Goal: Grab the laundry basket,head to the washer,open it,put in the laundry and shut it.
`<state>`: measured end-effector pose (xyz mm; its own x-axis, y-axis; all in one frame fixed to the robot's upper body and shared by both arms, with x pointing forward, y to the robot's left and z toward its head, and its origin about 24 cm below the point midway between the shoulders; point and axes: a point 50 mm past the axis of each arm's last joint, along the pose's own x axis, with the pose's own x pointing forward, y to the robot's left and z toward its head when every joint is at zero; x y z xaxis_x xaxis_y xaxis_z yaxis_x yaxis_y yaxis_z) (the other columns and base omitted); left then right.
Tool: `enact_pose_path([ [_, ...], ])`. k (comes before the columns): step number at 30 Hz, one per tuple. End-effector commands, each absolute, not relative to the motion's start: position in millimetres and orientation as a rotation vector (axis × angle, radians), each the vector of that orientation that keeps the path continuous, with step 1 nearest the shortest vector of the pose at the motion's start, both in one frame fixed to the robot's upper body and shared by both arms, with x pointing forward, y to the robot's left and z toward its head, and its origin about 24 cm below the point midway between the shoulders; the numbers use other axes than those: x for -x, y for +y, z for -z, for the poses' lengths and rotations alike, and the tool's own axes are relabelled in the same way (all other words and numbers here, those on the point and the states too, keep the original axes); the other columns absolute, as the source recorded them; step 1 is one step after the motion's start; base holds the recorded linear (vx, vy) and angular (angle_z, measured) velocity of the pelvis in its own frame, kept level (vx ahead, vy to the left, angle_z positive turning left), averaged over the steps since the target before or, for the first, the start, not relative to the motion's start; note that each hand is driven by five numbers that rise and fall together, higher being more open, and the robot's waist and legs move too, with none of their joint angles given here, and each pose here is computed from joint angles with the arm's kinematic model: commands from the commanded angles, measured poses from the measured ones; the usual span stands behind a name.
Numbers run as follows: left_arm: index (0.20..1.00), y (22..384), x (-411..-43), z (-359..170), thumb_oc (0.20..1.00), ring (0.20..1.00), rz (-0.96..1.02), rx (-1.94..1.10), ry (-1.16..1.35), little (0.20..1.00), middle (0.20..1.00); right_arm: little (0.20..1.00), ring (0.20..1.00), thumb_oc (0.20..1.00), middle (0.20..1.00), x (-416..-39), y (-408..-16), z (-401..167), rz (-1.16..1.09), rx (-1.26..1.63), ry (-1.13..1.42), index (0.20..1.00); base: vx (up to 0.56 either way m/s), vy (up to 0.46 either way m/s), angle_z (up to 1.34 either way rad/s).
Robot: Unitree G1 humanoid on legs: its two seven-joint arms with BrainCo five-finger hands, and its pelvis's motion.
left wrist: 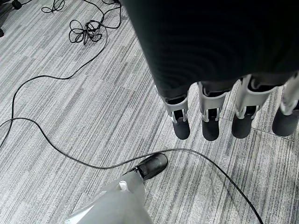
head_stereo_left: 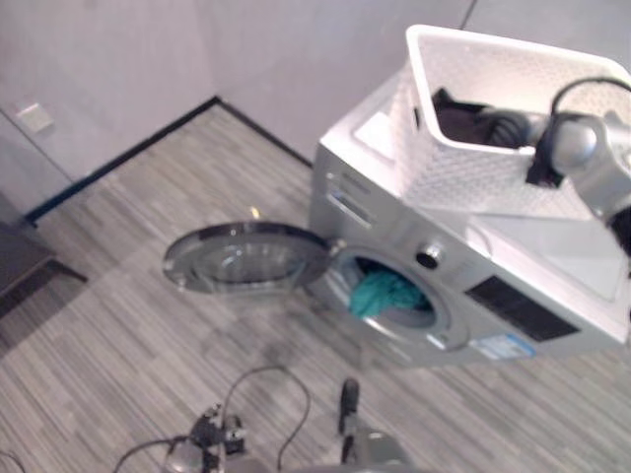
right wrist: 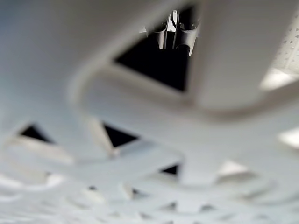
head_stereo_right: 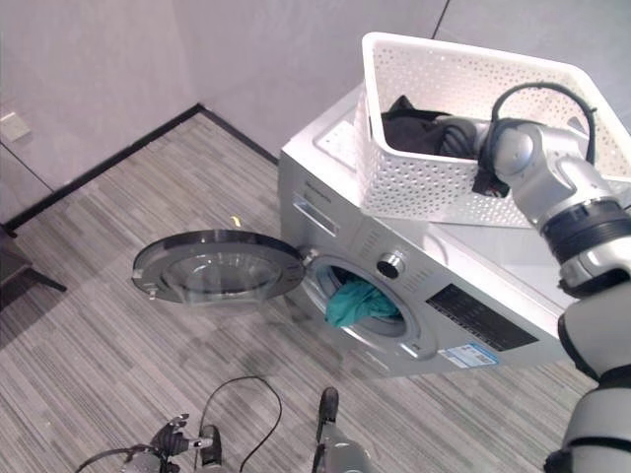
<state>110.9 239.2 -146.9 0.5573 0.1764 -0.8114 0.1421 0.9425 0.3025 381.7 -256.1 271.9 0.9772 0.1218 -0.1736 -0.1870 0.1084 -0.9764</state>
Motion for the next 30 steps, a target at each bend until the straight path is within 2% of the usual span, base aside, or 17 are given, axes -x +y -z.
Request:
enact_pose_path([
  [1, 1.0, 244.4, -152.7, 131.3, 1.0, 1.0, -0.036, -0.394, 0.868, 1.0, 1.0, 0.2, 0.2, 0.2, 0.2, -389.6, -245.7, -206.0, -0.349, 1.436, 0.192, 0.2, 0.0, 0.0, 0.0],
  [11, 1.0, 246.9, -146.9, 134.1, 1.0, 1.0, -0.034, -0.41, 0.901, 1.0, 1.0, 0.2, 0.2, 0.2, 0.2, -390.3, -256.0, -235.3, -0.227, 1.342, 0.095, 0.2, 0.0, 0.0, 0.0],
  [28, 1.0, 262.6, -116.9, 142.8, 1.0, 1.0, -0.035, -0.46, 1.026, 1.0, 1.0, 0.2, 0.2, 0.2, 0.2, -355.8, -329.1, -326.6, 0.173, 1.145, -0.092, 0.2, 0.02, 0.008, 0.0],
  [30, 1.0, 267.2, -109.4, 144.1, 1.0, 1.0, -0.05, -0.468, 1.055, 1.0, 1.0, 0.2, 0.2, 0.2, 0.2, -344.1, -335.9, -357.2, 0.265, 1.095, -0.192, 0.2, 0.04, 0.017, -0.03],
])
